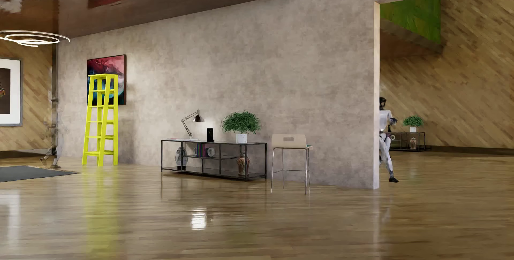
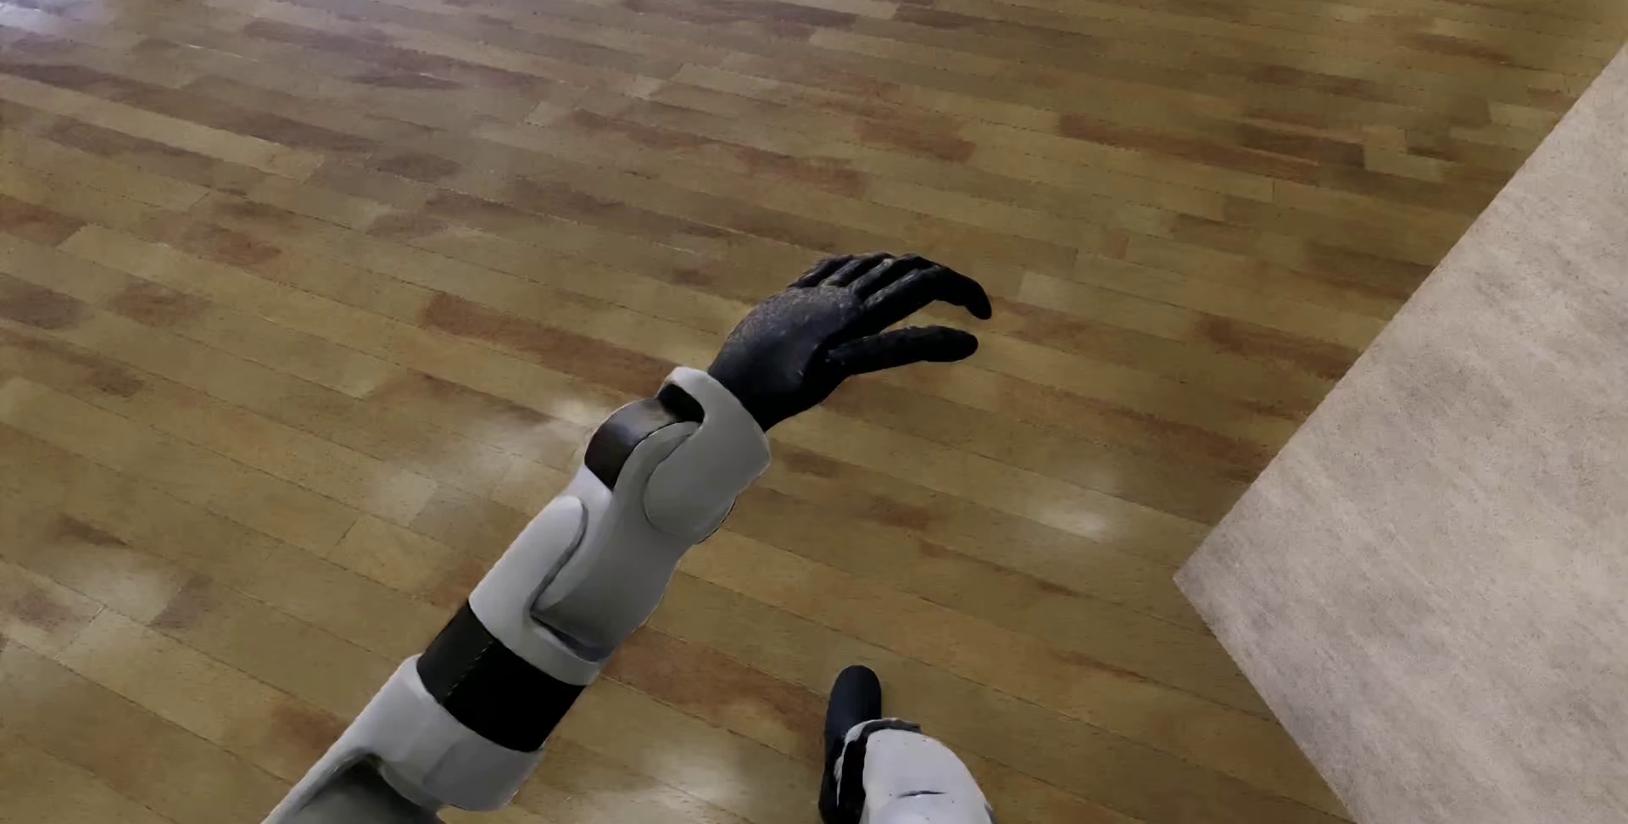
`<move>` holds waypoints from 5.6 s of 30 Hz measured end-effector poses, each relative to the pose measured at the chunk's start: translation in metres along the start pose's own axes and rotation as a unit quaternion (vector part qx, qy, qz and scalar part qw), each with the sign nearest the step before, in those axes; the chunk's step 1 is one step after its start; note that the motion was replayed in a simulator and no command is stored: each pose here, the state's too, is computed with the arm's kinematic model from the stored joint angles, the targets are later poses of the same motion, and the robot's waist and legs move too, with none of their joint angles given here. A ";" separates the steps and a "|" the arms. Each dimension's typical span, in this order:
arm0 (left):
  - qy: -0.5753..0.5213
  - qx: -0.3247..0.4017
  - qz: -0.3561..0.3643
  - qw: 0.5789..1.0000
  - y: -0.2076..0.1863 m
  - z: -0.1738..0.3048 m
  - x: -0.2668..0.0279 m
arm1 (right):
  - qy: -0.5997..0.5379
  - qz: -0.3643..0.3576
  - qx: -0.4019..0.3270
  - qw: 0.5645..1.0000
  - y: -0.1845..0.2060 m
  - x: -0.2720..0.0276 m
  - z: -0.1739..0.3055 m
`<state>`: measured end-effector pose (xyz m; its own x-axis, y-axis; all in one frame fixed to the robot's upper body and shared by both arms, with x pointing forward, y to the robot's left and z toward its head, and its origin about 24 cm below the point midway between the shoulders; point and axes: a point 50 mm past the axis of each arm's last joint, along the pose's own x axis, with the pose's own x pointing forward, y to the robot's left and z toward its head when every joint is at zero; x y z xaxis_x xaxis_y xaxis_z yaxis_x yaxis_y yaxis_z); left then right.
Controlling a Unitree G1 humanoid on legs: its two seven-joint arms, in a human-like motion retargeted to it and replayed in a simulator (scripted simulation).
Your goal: Walk towards the yellow shelves
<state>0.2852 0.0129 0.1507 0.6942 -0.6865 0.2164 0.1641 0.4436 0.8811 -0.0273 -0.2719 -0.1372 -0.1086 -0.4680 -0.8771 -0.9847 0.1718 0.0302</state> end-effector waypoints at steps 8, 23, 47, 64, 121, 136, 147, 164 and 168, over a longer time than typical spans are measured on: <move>0.606 -0.067 -0.282 0.741 -0.179 -0.125 -0.242 | -0.164 -0.240 0.175 0.941 -0.134 -0.053 0.087; 0.793 -0.251 -0.330 0.447 -0.229 0.012 -0.457 | -0.249 -0.395 0.162 0.869 -0.209 -0.111 0.103; 0.678 -0.145 -0.299 0.656 -0.204 -0.113 -0.323 | -0.127 -0.329 0.343 0.871 -0.198 -0.064 0.041; 0.823 -0.259 -0.161 0.479 -0.224 -0.036 -0.409 | -0.133 -0.668 0.026 0.732 -0.290 -0.227 0.063; 0.596 -0.071 -0.129 0.789 -0.127 -0.170 -0.224 | -0.072 -0.059 0.280 0.955 -0.011 -0.018 0.057; 0.740 -0.252 -0.271 0.561 -0.231 -0.057 -0.373 | -0.265 -0.574 0.118 0.766 -0.269 -0.188 0.081; 0.805 -0.248 -0.172 0.510 -0.214 -0.073 -0.386 | -0.103 -0.267 0.038 0.958 -0.166 -0.057 0.089; 0.609 -0.053 -0.082 0.787 -0.110 -0.178 -0.227 | -0.097 -0.102 0.223 0.965 -0.049 -0.021 0.071; 0.650 -0.112 -0.135 0.740 -0.149 -0.152 -0.260 | -0.142 -0.173 0.138 0.965 -0.104 -0.042 0.104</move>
<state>0.1868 0.2132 -0.1005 0.6791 0.3017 -0.6692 0.4298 0.5756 0.6956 0.0941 -0.1802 -0.1536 0.2996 -0.2890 -0.9092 -0.8770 0.2917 -0.3818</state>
